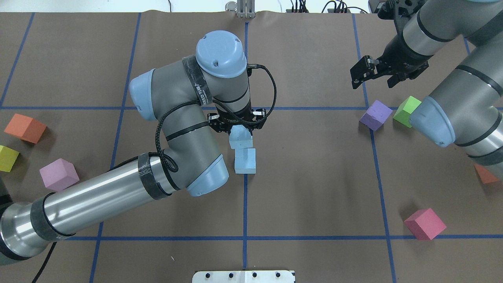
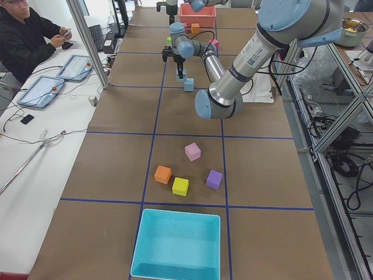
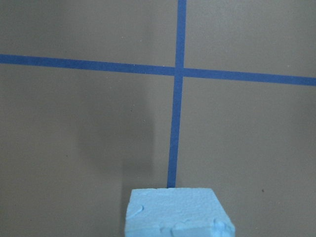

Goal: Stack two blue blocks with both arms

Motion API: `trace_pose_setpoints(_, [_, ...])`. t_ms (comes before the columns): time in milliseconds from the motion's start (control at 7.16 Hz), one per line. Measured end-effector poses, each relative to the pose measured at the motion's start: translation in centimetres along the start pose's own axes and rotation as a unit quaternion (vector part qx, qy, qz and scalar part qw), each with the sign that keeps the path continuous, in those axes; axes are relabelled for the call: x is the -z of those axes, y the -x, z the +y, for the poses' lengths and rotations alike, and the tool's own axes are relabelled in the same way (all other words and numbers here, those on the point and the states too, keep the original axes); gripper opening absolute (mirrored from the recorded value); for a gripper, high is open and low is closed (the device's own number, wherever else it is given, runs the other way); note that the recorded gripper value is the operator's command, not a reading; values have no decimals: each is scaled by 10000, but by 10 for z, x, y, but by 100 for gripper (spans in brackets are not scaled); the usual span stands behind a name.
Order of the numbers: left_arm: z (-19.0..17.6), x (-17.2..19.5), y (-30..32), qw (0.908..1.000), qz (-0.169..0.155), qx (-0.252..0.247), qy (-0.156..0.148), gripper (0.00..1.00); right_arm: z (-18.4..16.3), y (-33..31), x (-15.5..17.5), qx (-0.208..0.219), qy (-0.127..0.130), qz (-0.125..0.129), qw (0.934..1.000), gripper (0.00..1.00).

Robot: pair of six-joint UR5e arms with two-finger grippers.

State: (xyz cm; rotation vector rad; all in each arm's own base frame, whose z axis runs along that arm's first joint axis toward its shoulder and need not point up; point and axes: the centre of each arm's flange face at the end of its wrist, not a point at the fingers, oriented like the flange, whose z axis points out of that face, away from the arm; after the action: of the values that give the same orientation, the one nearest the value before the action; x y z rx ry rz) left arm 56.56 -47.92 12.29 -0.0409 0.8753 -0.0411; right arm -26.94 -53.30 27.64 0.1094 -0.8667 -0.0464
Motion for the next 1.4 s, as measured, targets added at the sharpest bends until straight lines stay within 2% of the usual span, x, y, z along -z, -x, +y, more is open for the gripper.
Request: trace_pose_setpoints(1397, [31, -19, -3, 9997, -22, -65, 232, 45, 2, 4, -5, 31, 43, -3, 10000, 100])
